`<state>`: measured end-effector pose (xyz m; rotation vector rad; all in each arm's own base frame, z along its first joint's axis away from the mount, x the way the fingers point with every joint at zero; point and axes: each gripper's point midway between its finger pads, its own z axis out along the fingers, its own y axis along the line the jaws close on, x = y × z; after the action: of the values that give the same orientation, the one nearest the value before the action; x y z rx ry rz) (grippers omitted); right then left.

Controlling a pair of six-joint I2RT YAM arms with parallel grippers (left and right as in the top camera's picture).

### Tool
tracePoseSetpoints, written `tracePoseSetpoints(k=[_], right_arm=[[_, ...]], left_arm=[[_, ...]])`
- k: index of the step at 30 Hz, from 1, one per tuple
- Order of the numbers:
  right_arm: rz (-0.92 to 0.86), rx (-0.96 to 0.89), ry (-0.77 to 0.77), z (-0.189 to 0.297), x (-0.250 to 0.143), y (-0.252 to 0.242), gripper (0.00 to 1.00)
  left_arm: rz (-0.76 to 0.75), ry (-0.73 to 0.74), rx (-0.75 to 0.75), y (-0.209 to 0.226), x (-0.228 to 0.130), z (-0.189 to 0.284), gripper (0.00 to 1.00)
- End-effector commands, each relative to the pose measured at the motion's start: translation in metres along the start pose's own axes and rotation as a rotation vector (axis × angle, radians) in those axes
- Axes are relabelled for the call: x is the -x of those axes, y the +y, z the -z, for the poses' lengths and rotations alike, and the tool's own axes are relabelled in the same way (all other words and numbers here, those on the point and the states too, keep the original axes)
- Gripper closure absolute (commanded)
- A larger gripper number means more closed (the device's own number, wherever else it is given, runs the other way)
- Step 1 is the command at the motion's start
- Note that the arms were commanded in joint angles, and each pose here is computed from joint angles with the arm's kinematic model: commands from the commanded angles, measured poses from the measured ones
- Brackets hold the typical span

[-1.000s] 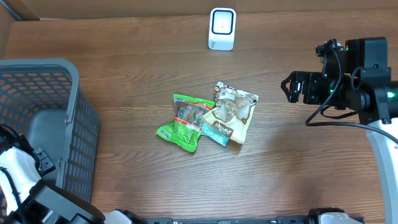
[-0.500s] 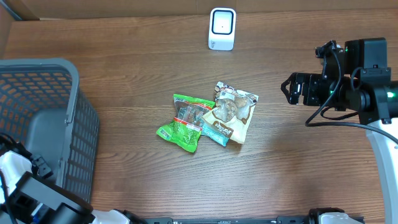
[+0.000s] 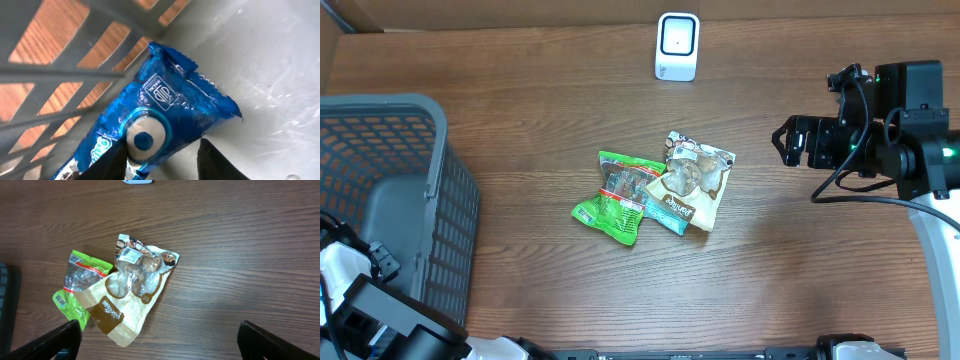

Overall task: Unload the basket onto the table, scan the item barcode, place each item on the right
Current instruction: 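Reach the left gripper into the basket and grasp the blue Oreo packet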

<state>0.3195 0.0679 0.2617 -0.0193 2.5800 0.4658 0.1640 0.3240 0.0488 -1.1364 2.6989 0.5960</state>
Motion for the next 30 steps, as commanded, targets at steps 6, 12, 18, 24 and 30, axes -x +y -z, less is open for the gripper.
tracePoseSetpoints(k=[6, 12, 18, 24, 30], right_arm=[[0.003, 0.009, -0.016, 0.004, 0.005, 0.003, 0.00], [0.005, 0.010, -0.022, 0.004, 0.007, 0.003, 0.00], [0.008, 0.011, -0.030, 0.004, 0.008, 0.003, 0.00], [0.007, 0.011, -0.029, 0.004, 0.008, 0.003, 0.00], [0.003, 0.010, -0.017, 0.004, 0.005, 0.003, 0.00]], left_arm=[[-0.002, 0.045, -0.131, -0.030, -0.013, -0.019, 0.72], [-0.019, 0.036, -0.246, -0.063, -0.009, -0.019, 0.96], [-0.021, 0.023, -0.299, -0.101, -0.002, -0.007, 0.96], [-0.169, -0.020, -0.349, -0.155, 0.015, 0.024, 0.96], [-0.173, -0.091, -0.399, -0.189, 0.060, 0.094, 0.96]])
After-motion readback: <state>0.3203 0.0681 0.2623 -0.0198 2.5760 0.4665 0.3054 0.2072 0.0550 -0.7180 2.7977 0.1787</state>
